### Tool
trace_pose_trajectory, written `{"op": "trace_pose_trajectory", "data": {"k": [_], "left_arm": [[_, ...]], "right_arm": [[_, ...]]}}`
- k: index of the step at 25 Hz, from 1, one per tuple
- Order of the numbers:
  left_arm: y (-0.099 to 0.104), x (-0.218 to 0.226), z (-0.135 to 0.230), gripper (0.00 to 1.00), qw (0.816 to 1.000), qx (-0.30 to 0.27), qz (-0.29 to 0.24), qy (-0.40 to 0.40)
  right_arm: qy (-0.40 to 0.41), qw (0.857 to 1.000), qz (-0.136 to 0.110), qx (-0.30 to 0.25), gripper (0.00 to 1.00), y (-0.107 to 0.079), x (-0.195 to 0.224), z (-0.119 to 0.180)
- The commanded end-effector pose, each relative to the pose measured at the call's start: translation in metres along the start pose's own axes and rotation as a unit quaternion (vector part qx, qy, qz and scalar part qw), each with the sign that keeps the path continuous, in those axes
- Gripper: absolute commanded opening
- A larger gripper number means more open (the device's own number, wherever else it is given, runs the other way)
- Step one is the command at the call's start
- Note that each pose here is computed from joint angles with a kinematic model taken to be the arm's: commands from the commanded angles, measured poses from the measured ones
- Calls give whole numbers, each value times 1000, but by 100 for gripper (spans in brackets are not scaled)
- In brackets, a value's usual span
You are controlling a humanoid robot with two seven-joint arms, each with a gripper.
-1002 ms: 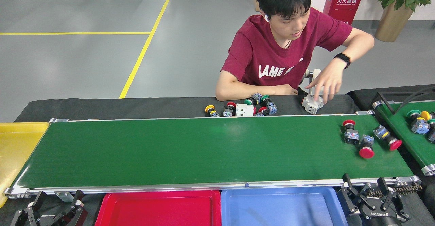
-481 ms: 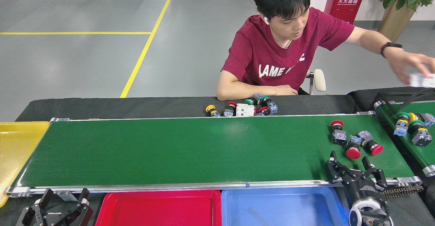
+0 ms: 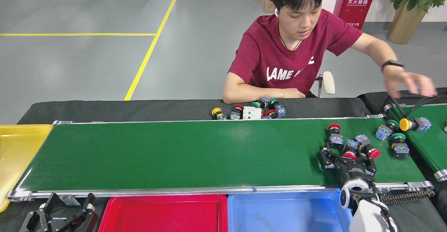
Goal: Pick switch part from conveyor to tray
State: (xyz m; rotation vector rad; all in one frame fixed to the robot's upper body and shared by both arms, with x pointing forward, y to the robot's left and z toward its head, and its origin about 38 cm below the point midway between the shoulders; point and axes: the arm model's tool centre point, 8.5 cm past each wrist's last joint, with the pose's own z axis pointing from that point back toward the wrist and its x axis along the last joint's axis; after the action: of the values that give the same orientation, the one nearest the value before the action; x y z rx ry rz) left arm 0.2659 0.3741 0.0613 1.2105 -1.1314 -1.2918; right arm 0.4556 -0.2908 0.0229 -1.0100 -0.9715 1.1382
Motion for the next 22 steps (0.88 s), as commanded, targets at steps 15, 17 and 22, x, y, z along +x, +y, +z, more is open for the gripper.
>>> {"op": "trace_pose_trajectory", "data": {"k": [15, 17, 22], "left_arm": [[5, -4, 1, 100, 1000, 6, -9, -1], [5, -4, 1, 100, 1000, 6, -10, 0], [6, -5, 1, 100, 1000, 6, -10, 1]], "right_arm": [[-77, 995, 22, -63, 1, -31, 20, 6], [-81, 993, 18, -79, 1, -42, 15, 11], [-139, 984, 25, -111, 1, -70, 17, 43]]}}
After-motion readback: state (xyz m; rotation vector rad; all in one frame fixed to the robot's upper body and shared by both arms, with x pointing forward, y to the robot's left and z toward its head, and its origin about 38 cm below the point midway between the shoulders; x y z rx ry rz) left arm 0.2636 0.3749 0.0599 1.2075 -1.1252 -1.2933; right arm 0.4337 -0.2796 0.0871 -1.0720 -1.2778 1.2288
